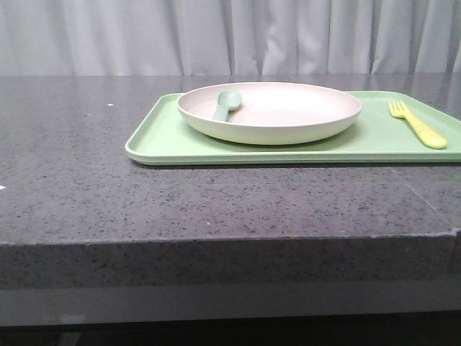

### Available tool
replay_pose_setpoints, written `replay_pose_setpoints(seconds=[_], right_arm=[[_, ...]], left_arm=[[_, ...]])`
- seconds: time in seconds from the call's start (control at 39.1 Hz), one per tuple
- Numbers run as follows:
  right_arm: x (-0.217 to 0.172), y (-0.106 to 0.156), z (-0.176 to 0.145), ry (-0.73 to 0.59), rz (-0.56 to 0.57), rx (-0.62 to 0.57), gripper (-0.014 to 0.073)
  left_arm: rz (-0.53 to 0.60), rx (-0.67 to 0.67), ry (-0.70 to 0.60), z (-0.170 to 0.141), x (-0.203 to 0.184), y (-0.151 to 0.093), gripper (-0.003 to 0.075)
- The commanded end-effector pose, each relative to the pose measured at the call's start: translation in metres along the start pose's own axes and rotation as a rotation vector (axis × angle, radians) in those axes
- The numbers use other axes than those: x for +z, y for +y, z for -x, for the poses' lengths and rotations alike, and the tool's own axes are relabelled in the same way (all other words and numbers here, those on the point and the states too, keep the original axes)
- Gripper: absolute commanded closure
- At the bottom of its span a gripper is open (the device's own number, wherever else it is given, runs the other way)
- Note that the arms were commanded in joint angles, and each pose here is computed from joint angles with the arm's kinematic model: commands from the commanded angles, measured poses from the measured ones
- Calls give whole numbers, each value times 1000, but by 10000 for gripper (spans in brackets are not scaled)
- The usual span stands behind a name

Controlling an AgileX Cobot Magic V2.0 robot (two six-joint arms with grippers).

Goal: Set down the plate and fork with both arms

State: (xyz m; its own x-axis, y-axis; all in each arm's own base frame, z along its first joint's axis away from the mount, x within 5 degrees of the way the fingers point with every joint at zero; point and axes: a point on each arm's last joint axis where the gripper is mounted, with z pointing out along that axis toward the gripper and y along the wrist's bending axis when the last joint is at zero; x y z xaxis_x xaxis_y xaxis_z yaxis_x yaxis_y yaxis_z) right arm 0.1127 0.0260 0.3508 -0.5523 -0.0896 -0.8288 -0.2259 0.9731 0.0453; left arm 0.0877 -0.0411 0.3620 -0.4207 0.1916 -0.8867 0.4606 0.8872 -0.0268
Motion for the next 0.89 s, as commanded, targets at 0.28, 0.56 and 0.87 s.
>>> replay_pose_setpoints(seconds=[0.28, 0.56, 0.87], right_arm=[[-24, 1, -15, -196, -10, -16, 464], [-24, 1, -15, -198, -10, -14, 697], [-24, 1, -16, -186, -8, -13, 697]], left_arm=[[33, 6, -92, 13, -5, 2, 634], [235, -107, -50, 8, -7, 21, 738], [248, -96, -44, 8, -7, 22, 738]])
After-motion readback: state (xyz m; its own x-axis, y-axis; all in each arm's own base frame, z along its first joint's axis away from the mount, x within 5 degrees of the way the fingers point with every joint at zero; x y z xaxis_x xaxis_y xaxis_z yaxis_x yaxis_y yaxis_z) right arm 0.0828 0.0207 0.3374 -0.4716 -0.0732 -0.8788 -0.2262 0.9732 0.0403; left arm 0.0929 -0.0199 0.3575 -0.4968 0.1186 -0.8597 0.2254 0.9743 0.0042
